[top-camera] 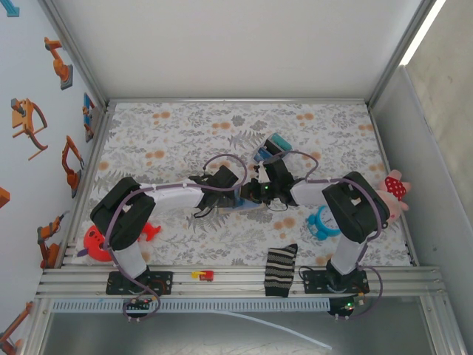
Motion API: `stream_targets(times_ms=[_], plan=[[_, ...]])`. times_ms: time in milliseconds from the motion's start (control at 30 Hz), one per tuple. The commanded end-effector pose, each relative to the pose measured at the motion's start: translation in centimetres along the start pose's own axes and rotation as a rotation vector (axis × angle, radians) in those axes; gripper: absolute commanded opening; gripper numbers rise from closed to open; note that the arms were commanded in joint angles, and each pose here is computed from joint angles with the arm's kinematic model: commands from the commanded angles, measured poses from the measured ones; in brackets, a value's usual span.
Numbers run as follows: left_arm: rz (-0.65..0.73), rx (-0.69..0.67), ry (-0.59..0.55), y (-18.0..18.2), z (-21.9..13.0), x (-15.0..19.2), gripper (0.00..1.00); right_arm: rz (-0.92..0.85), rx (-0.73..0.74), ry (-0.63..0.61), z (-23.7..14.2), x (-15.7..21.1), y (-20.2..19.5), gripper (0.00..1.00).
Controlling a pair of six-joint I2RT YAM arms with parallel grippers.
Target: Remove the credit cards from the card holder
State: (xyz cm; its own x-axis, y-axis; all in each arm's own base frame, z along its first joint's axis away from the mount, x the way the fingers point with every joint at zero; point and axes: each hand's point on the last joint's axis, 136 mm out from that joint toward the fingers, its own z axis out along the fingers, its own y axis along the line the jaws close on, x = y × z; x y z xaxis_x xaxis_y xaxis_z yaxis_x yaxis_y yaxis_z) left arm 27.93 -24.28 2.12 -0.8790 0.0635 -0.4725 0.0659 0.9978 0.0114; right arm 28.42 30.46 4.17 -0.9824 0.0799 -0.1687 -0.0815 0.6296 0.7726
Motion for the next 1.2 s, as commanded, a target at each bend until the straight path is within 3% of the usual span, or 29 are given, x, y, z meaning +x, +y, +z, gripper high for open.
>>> stream_targets(times_ms=[0,267,633,933,1167], plan=[[0.022,-0.053,0.052,1.1,0.6,1.7,0.97,-0.018,0.010,-0.011,0.1,-0.7,0.2,0.04],[0.021,-0.098,0.031,2.7,0.1,1.3,0.97,-0.083,0.171,-0.037,-2.3,-0.9,-0.8,0.00],[0.037,-0.092,-0.013,3.4,-1.0,-1.1,0.97,-0.221,0.267,-0.076,-5.8,-2.4,1.3,0.00],[0.038,-0.075,-0.062,3.7,-3.3,-2.4,0.97,-0.462,0.467,-0.124,-10.5,-6.5,2.8,0.00],[0.019,-0.095,-0.113,5.0,-5.2,-3.2,0.97,-0.656,0.523,-0.133,-13.0,-10.4,3.7,0.00]])
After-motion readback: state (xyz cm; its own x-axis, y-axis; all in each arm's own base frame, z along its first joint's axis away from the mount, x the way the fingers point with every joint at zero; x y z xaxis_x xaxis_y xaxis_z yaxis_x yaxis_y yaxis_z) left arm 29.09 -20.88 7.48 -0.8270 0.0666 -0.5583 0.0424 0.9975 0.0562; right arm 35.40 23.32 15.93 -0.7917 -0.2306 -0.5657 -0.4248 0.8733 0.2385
